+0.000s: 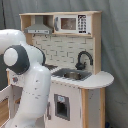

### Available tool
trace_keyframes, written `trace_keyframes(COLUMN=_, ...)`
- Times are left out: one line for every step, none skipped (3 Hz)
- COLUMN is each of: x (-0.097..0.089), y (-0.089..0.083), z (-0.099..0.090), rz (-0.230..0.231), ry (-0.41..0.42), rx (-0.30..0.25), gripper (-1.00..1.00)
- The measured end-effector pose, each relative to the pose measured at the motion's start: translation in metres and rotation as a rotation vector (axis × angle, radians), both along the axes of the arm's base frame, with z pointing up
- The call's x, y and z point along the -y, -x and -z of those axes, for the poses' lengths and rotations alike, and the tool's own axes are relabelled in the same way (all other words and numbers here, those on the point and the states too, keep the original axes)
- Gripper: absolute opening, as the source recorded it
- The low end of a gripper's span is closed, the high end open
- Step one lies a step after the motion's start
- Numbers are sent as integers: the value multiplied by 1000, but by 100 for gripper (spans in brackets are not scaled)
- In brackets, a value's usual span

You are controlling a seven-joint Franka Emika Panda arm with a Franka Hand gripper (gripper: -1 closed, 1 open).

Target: Play with the kitchen

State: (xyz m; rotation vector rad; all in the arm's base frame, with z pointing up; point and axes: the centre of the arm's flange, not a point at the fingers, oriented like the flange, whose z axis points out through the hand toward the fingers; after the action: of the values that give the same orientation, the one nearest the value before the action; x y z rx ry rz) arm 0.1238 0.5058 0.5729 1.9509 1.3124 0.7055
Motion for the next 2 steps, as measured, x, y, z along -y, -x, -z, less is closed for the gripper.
trace_keyframes(x=-10, y=11, z=16, rz=-42, ry=44, rx=46, gripper=100)
trace_keyframes(x=-16, y=22, z=36, rz=-87, ry=76, rx=89, gripper=100)
